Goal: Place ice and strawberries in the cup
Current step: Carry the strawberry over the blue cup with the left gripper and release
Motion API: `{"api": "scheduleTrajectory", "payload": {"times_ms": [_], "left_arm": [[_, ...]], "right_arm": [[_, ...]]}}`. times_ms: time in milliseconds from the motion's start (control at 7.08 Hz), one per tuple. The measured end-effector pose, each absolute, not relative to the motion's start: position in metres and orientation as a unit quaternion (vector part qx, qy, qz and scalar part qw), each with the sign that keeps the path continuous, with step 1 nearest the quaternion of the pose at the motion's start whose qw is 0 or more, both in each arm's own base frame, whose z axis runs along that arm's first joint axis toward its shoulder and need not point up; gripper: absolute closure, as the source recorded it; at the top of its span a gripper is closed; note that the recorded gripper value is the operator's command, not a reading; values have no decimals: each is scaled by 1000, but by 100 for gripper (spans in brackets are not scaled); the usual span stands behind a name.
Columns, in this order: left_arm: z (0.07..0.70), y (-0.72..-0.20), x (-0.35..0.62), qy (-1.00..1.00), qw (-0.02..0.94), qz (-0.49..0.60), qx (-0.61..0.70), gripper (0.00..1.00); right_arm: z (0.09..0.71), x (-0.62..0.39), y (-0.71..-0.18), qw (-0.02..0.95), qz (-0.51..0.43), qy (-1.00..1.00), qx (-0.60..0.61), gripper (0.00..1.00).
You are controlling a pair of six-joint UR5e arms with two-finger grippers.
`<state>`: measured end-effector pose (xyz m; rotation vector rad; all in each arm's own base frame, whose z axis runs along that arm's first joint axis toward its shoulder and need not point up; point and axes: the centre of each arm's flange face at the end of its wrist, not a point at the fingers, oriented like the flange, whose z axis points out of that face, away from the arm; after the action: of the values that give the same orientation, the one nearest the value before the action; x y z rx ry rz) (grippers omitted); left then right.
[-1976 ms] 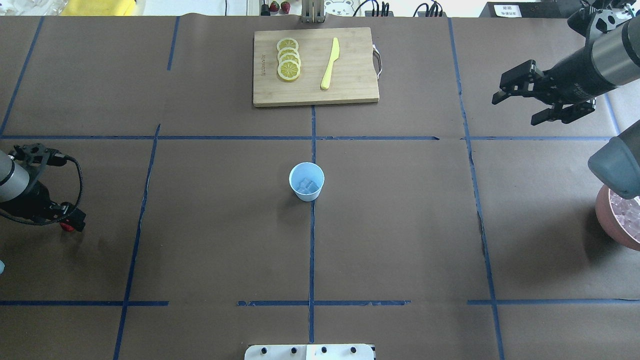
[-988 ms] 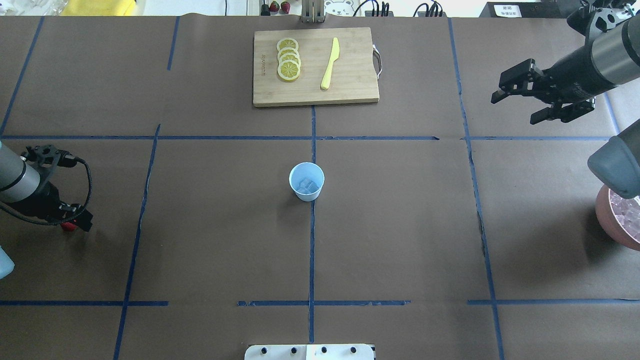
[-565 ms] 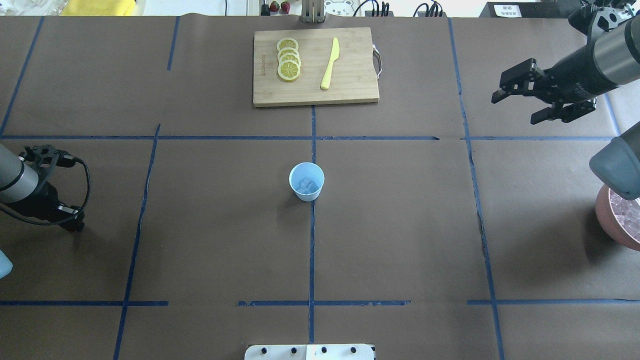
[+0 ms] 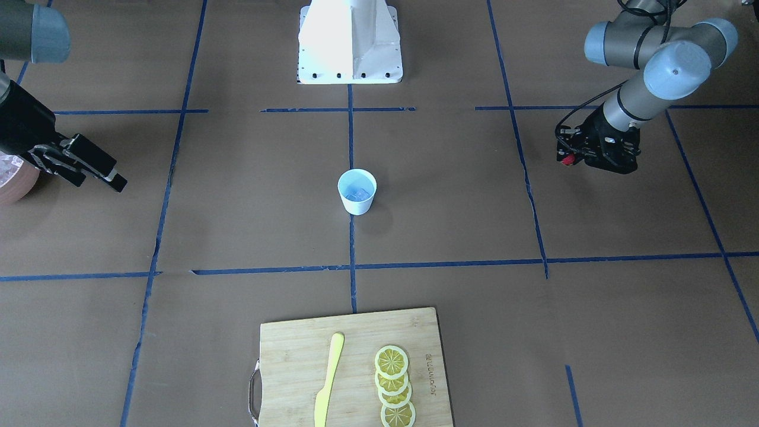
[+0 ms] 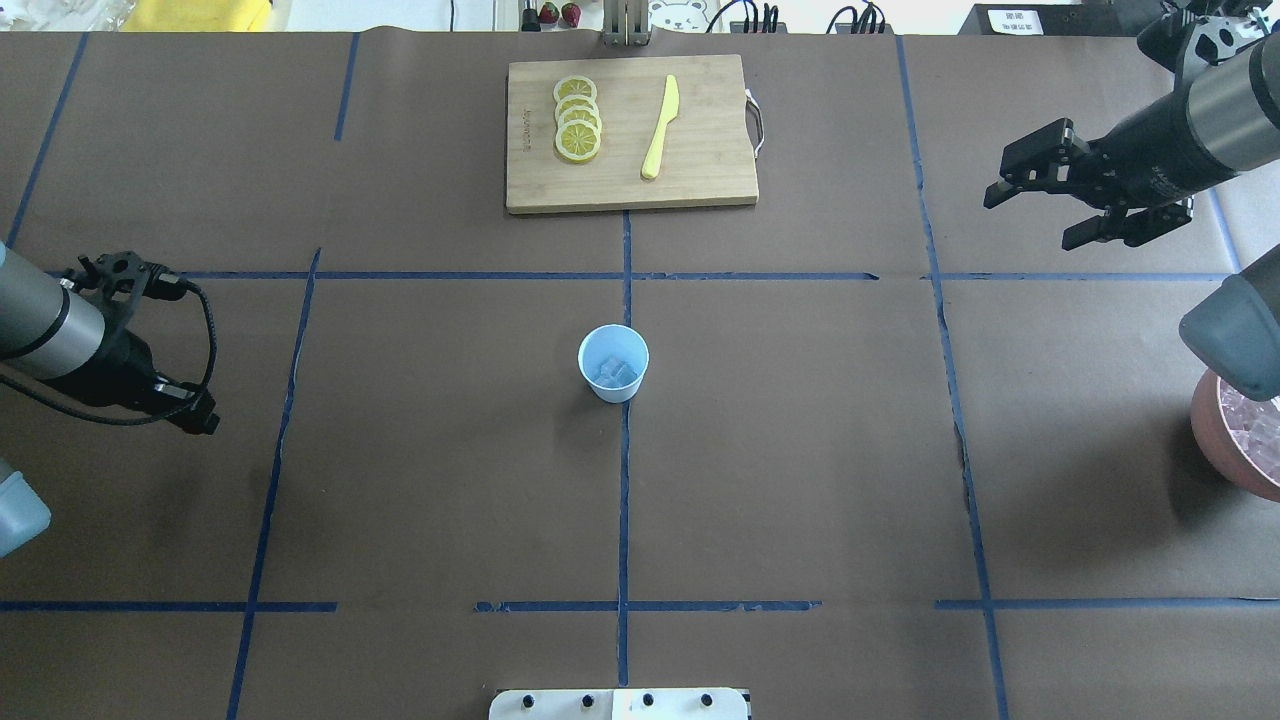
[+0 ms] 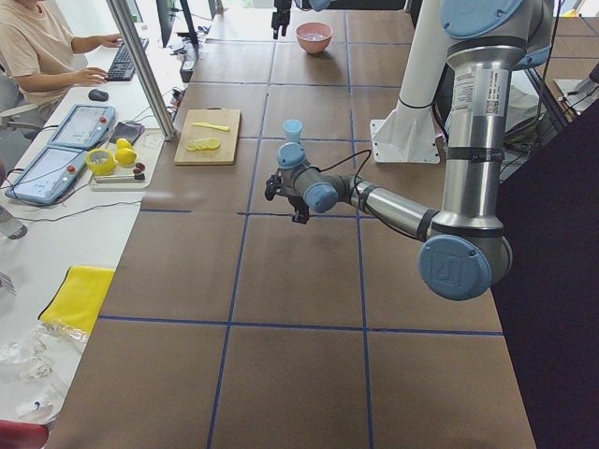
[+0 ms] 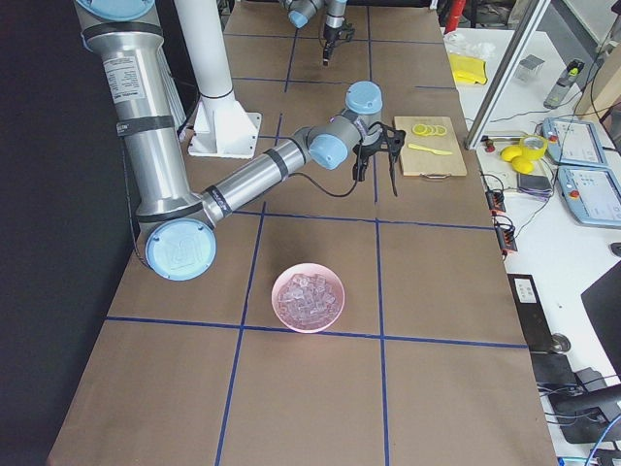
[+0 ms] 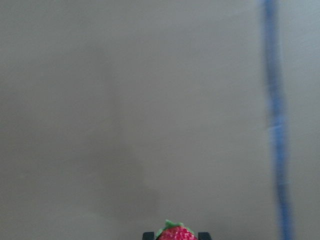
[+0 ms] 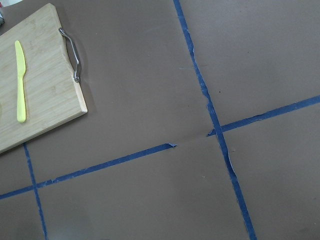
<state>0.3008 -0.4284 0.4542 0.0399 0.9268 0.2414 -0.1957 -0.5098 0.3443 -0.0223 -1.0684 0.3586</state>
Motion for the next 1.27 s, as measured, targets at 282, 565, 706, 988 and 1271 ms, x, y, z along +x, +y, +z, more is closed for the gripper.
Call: {"api": "scheduleTrajectory", "payload": {"times_ms": [282,565,706,988,1271], "left_arm": [[334,-460,349,507,860,51,29,100],[236,-471,423,547,837,10,2,100],[199,-470,467,551,834,-6,1,98],[167,-456,525,547,837,-26,12,91],[166,-446,545,543,840,-24,12,39]], "right_arm": [[344,-195,-509,845,170,-507,-10,1],[346,-194,-508,845,171,-506,-11,1],[346,-194,-508,845,170,-506,-11,1],[346,-195,-508,845,170,-506,-11,1],[347,-195,-508,846,170,-506,-11,1]]}}
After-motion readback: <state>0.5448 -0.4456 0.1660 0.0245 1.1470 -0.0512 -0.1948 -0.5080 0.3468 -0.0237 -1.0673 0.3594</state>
